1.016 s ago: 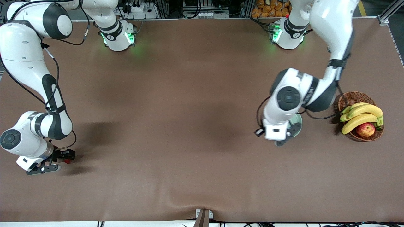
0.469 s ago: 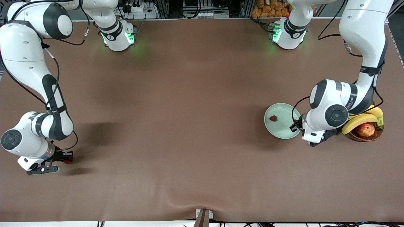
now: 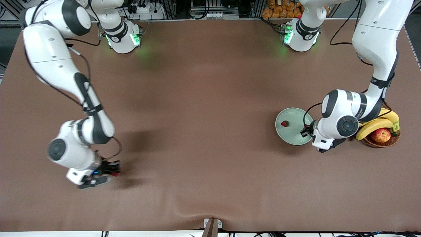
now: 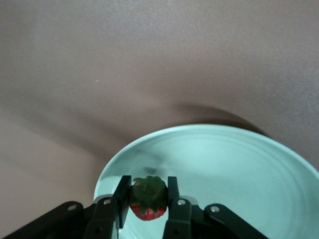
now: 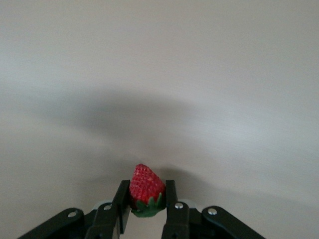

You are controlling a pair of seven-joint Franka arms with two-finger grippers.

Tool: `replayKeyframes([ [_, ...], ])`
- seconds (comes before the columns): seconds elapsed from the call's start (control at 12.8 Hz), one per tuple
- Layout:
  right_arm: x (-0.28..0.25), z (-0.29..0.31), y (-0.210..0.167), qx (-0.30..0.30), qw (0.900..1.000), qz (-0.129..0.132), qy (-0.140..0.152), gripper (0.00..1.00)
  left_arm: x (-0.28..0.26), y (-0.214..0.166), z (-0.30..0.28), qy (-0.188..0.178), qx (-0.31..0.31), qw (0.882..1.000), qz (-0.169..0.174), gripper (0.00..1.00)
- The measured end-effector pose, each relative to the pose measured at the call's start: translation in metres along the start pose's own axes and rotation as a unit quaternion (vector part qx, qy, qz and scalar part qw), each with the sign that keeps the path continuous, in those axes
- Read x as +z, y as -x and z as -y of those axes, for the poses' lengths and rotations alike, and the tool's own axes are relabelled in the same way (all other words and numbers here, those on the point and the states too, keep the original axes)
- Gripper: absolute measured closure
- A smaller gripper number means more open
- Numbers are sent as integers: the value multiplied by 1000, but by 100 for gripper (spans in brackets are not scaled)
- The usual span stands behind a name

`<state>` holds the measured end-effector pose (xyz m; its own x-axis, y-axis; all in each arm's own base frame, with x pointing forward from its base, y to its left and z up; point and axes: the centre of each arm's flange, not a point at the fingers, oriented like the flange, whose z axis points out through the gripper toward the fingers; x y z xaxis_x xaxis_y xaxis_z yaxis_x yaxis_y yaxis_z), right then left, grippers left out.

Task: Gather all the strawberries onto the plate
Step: 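Carry the last strawberry to the table middle with the right gripper and release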

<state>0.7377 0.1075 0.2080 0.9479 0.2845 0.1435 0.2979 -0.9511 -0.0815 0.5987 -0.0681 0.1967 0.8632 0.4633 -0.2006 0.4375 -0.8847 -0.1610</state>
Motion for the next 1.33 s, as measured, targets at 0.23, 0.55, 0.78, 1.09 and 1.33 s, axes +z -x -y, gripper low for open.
replayKeyframes([
  [0.23,7,156,-11,10,1000,3,-19,67,-25,3,-7,9,4,1000,-14,34],
  [0.55,13,314,13,63,997,13,-30,67,-132,38,-11,8,4,1000,-12,0],
  [0.78,20,380,35,105,994,17,-35,67,-185,79,-32,9,26,1000,-8,0],
  [1.09,34,421,52,132,990,7,-46,62,-195,138,-93,32,16,999,6,0],
  [1.33,27,413,44,138,989,-3,-44,27,-179,182,-157,44,-3,999,6,0],
])
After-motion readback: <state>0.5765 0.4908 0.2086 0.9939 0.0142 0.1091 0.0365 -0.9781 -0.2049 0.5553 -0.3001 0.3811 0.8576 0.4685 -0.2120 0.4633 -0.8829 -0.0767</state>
